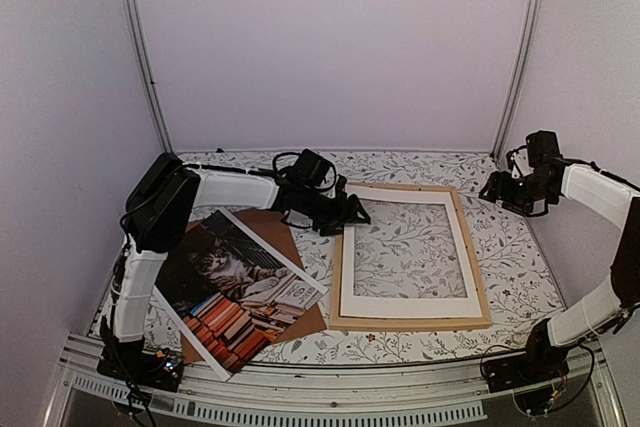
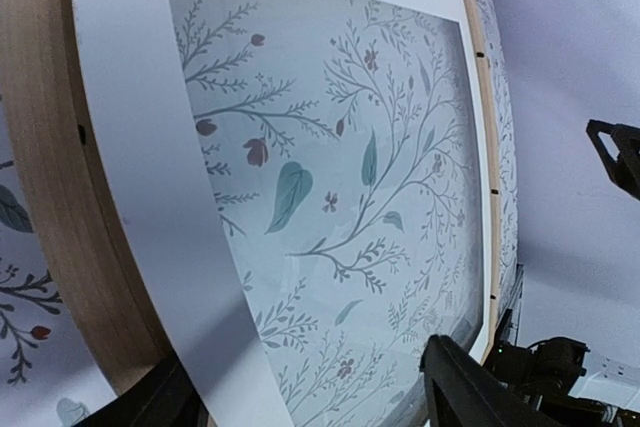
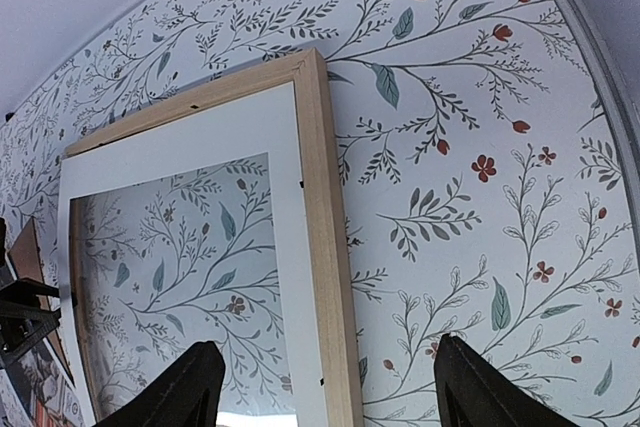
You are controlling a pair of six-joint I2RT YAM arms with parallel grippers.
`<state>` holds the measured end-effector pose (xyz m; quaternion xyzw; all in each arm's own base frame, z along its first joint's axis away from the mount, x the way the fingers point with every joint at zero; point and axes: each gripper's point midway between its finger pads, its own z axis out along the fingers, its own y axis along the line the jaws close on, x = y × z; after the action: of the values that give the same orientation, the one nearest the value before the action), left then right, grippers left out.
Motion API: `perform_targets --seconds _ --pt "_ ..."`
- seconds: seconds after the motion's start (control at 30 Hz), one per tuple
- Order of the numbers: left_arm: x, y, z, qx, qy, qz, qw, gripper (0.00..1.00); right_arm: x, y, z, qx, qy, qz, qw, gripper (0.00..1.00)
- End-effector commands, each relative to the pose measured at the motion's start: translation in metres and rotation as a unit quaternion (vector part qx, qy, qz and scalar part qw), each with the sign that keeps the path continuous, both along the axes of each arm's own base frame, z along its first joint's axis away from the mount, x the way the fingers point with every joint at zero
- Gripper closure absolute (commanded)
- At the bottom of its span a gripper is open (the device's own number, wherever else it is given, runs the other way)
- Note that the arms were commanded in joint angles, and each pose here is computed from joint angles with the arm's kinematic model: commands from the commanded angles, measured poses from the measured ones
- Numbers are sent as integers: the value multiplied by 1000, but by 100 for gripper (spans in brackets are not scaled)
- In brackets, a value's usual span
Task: Put the photo into the frame
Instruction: Place the mat board on the glass panel.
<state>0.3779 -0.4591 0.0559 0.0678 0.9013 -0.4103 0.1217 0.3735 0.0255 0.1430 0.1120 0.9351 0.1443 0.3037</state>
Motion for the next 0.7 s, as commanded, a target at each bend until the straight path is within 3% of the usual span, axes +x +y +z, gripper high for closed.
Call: perform_targets --seconds 0.0,0.67 --pt "-3 -3 19 4 -17 -11 1000 24 1 3 -4 7 -3 7 1000 24" --pt "-4 4 31 57 -59 -21 996 21 1 6 -7 16 -2 11 1000 23"
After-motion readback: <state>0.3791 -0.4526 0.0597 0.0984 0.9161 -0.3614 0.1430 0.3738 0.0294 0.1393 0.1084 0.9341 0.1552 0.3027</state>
